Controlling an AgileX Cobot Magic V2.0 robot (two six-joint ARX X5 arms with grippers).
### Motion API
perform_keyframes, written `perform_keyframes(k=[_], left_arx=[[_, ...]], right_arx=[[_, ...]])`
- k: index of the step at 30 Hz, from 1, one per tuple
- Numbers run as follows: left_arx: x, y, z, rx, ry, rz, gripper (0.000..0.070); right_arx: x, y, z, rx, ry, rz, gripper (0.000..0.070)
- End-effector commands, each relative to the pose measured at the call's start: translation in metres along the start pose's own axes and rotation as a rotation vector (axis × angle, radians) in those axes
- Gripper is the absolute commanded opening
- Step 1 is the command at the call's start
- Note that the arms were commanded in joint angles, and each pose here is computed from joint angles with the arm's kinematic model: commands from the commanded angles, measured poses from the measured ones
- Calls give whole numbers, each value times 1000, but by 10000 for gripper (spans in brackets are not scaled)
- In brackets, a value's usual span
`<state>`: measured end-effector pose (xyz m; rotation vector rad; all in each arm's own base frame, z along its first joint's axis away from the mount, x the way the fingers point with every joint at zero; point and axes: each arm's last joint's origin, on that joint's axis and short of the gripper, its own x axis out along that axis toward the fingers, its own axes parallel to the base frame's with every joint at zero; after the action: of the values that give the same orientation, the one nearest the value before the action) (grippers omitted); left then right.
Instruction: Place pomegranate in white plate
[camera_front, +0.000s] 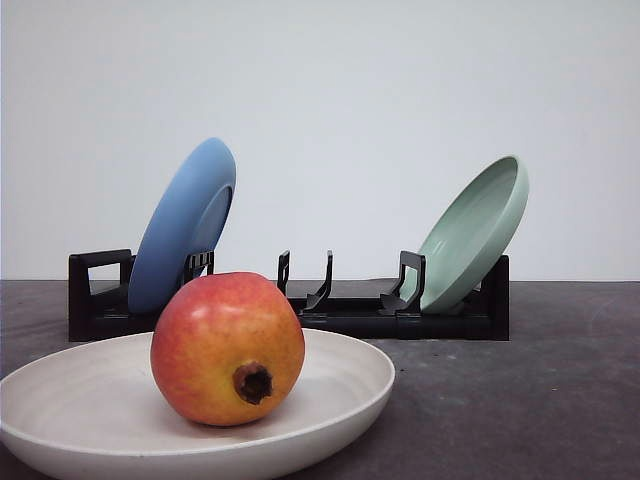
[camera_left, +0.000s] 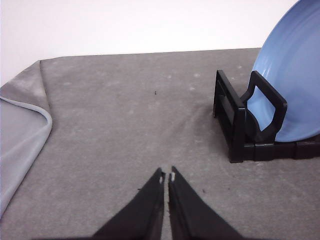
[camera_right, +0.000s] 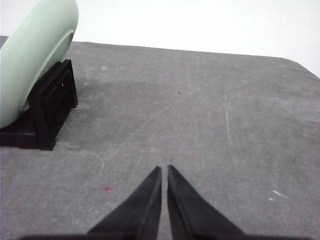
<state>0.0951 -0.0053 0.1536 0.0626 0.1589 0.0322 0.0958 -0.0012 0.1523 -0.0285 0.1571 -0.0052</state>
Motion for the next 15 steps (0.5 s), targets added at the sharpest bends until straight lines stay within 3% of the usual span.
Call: perform_keyframes(k=[1,15], left_arx=[[1,0,-4,9,12,-4,0],[1,0,-4,9,12,-4,0]], right_arx=[[0,0,-1,-4,-6,-3,19],[0,0,-1,-4,-6,-3,19]])
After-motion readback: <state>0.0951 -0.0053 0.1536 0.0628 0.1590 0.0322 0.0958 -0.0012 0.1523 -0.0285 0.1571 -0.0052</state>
